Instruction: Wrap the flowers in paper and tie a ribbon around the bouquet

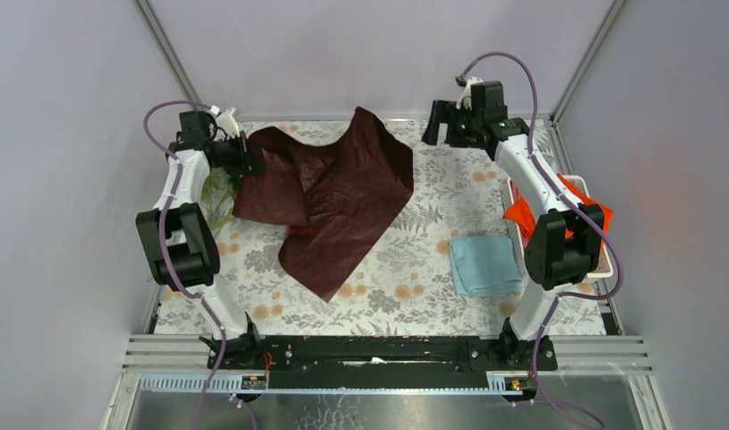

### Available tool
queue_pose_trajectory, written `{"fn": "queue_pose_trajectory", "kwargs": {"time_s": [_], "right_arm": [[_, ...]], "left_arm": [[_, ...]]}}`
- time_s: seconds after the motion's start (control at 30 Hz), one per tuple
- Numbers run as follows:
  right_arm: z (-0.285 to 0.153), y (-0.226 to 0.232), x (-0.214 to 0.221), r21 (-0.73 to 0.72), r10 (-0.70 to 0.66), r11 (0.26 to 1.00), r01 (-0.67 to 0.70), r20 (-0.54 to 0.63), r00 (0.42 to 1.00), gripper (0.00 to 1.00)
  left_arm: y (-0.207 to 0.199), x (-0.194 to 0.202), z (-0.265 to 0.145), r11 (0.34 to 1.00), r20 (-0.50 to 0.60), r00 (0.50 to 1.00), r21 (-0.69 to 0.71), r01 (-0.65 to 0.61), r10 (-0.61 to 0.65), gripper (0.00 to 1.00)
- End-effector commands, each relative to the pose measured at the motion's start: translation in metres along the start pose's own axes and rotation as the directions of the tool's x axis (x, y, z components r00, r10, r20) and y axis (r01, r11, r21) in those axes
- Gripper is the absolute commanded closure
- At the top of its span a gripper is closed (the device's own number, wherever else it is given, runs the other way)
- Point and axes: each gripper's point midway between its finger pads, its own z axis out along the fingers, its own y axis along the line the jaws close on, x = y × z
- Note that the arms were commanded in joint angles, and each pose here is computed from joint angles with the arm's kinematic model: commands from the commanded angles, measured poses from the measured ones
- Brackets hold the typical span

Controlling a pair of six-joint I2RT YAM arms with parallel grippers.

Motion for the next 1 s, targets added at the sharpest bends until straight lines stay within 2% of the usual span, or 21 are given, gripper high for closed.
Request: {"fn": "queue_pose_trajectory", "kwargs": {"time_s": [0.0, 0.1, 0.2, 0.43, 0.63, 0.97], "right_arm": [[0.013, -0.006, 0.034, -0.098, -0.013, 0.995, 0.005, -0.079, 0.997, 0.00], [0.026, 0.000, 0.064, -0.184, -0.003, 0.983, -0.024, -0.142, 0.990, 0.00], [0.048, -0.004, 0.085, -0.196, 0.050, 0.977, -0.083, -0.170, 0.984, 0.00], [0.112, -0.058, 0.117, 0.083, 0.236, 0.971, -0.223, -0.222, 0.946, 0.04], [0.134, -0.088, 0.121, 0.236, 0.357, 0.919, -0.316, -0.157, 0.921, 0.05], [0.163, -0.038, 0.123, -0.012, 0.505, 0.852, -0.523, -0.238, 0.829, 0.13]], "left_arm": [[0.015, 0.018, 0.004, 0.988, -0.088, 0.984, -0.006, -0.156, 0.154, 1.00], [0.022, 0.020, 0.006, 0.986, -0.116, 0.980, -0.016, -0.167, 0.164, 1.00], [0.025, 0.021, 0.007, 0.984, -0.124, 0.976, -0.012, -0.180, 0.177, 1.00], [0.028, 0.025, 0.001, 0.970, -0.144, 0.961, -0.028, -0.243, 0.237, 1.00], [0.031, 0.028, -0.002, 0.958, -0.164, 0.947, -0.032, -0.284, 0.275, 1.00], [0.027, 0.034, 0.003, 0.947, -0.195, 0.931, -0.027, -0.321, 0.310, 1.00]]}}
